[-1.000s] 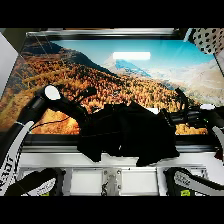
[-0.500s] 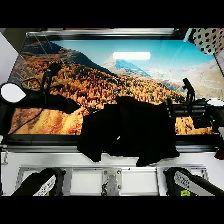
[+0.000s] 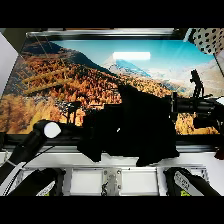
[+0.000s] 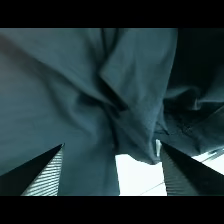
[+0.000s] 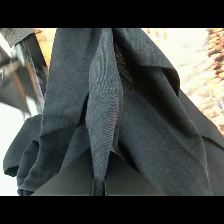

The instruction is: Fold the clothes and pants, and hang the long-sleeved shirts on hangers.

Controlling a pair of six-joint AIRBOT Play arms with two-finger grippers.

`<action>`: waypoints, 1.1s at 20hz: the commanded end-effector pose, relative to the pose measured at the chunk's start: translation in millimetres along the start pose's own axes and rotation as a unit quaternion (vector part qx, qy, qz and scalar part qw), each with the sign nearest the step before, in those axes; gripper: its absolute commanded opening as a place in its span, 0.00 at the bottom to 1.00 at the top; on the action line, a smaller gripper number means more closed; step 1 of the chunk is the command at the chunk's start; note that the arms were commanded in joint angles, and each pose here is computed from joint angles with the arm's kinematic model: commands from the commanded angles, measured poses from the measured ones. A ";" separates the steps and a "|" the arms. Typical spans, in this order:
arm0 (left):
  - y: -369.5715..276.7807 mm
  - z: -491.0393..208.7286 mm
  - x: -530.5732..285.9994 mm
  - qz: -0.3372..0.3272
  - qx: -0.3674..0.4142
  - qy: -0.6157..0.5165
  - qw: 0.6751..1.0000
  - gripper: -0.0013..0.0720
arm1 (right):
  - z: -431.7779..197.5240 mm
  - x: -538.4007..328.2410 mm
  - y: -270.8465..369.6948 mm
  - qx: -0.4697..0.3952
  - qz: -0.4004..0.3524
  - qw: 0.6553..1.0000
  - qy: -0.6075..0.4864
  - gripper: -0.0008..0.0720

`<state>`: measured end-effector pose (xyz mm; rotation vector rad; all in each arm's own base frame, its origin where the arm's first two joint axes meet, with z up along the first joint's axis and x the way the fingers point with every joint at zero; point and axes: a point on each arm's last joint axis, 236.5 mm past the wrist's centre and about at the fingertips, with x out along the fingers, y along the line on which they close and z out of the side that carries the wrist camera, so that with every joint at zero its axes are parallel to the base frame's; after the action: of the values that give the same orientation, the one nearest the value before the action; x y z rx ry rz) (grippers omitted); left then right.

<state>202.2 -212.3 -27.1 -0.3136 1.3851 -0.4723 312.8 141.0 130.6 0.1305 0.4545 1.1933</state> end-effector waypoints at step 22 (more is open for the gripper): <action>106.1 99.6 -81.2 0.063 -0.116 -0.101 0.986 0.04 | 6.5 -15.7 74.9 -0.028 0.025 0.998 0.049 0.02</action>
<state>293.0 -106.7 -12.8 -0.4707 1.2849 -0.1651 261.9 153.9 169.1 0.0507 0.4576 1.2322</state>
